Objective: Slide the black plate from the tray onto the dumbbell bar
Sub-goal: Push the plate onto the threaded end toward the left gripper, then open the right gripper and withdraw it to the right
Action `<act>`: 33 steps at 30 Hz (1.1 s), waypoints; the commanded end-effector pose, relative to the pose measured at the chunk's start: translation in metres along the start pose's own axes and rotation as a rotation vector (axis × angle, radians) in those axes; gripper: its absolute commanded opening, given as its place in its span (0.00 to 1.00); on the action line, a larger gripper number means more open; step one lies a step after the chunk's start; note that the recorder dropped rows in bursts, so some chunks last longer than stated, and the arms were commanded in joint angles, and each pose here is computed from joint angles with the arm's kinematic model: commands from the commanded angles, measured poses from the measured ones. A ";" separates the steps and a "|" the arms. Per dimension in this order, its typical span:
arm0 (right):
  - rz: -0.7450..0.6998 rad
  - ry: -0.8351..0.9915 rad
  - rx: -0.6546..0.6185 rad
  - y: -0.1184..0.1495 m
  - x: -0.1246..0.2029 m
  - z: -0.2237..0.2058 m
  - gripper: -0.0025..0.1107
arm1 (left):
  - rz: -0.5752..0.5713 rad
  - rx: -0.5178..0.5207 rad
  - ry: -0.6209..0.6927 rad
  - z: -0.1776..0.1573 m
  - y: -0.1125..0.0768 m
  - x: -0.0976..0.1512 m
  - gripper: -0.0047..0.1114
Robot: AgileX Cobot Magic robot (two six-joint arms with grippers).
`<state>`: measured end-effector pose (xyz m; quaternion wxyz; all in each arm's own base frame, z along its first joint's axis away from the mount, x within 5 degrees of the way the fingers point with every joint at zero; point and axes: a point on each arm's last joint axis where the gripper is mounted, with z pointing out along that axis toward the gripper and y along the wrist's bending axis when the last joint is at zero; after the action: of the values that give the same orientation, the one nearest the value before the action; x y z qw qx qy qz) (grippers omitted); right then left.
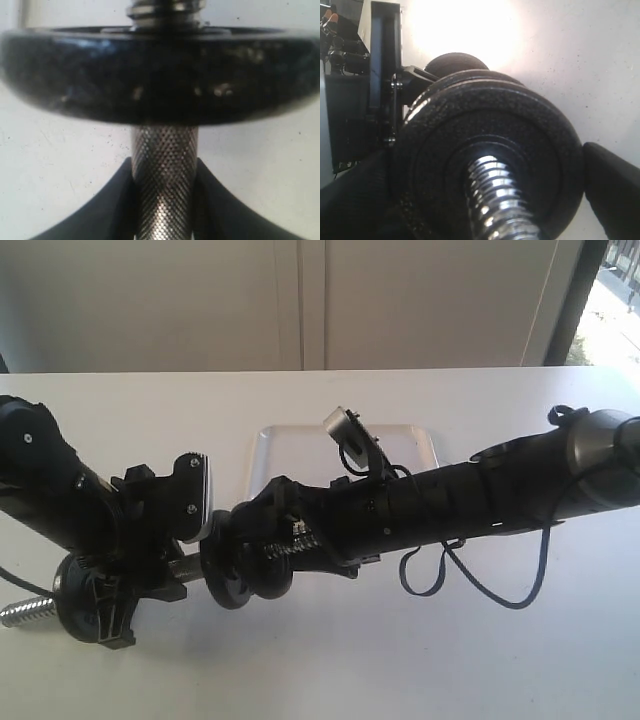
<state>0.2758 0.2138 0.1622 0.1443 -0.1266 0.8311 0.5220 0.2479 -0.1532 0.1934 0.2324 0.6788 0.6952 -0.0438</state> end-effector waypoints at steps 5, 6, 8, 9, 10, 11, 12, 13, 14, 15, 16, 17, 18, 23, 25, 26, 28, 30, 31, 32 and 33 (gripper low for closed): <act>-0.060 0.027 -0.086 0.023 0.000 0.010 0.02 | -0.089 -0.117 -0.103 -0.018 0.011 -0.014 0.04; -0.062 0.031 -0.088 0.024 0.002 0.011 0.02 | -0.089 -0.117 -0.103 -0.018 0.011 -0.014 0.04; -0.067 0.038 -0.080 0.026 0.004 0.014 0.06 | -0.089 -0.117 -0.103 -0.018 0.011 -0.014 0.04; -0.068 0.038 -0.078 0.026 0.004 0.014 0.09 | -0.089 -0.117 -0.103 -0.018 0.011 -0.014 0.04; -0.070 0.042 -0.080 0.027 0.005 0.015 0.14 | -0.089 -0.117 -0.103 -0.018 0.011 -0.014 0.04; -0.070 0.043 -0.079 0.027 0.005 0.016 0.20 | -0.089 -0.117 -0.103 -0.018 0.011 -0.014 0.04; -0.072 0.043 -0.079 0.027 0.005 0.016 0.26 | -0.089 -0.117 -0.103 -0.018 0.011 -0.014 0.04; -0.072 0.043 -0.079 0.027 0.005 0.016 0.36 | -0.089 -0.117 -0.103 -0.018 0.011 -0.014 0.04; -0.072 0.043 -0.079 0.027 0.005 0.016 0.47 | -0.089 -0.117 -0.103 -0.018 0.011 -0.014 0.04; -0.072 0.043 -0.079 0.027 0.005 0.016 0.59 | -0.089 -0.117 -0.103 -0.018 0.011 -0.014 0.04; -0.072 0.043 -0.079 0.027 0.005 0.016 0.69 | -0.089 -0.117 -0.103 -0.018 0.011 -0.014 0.04; -0.072 0.043 -0.079 0.027 0.005 0.016 0.80 | -0.089 -0.117 -0.103 -0.018 0.011 -0.014 0.04; -0.072 0.043 -0.077 0.027 0.005 0.016 0.89 | -0.089 -0.117 -0.103 -0.018 0.011 -0.014 0.04; -0.074 0.042 -0.077 0.027 0.005 0.016 0.95 | -0.089 -0.117 -0.103 -0.018 0.011 -0.014 0.04; -0.074 0.042 -0.077 0.027 0.005 0.016 0.95 | -0.089 -0.117 -0.103 -0.018 0.011 -0.014 0.04; -0.074 0.042 -0.077 0.027 0.005 0.016 0.95 | -0.089 -0.117 -0.103 -0.018 0.011 -0.014 0.04; -0.074 0.042 -0.077 0.027 0.005 0.016 0.95 | -0.089 -0.117 -0.103 -0.018 0.011 -0.014 0.04; -0.073 0.043 -0.077 0.027 0.005 0.016 0.95 | -0.089 -0.117 -0.103 -0.018 0.011 -0.014 0.04; -0.073 0.042 -0.075 0.027 0.005 0.016 0.95 | -0.089 -0.121 -0.103 -0.018 0.011 -0.014 0.04; -0.072 0.040 -0.074 0.026 0.005 0.015 0.95 | -0.089 -0.126 -0.104 -0.018 0.012 -0.014 0.04; -0.072 0.040 -0.074 0.026 0.005 0.015 0.95 | -0.090 -0.128 -0.105 -0.018 0.012 -0.014 0.04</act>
<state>0.2730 0.2284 0.1645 0.1533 -0.1427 0.8357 0.5077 0.2489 -0.1487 0.1931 0.2299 0.6816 0.6938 -0.0344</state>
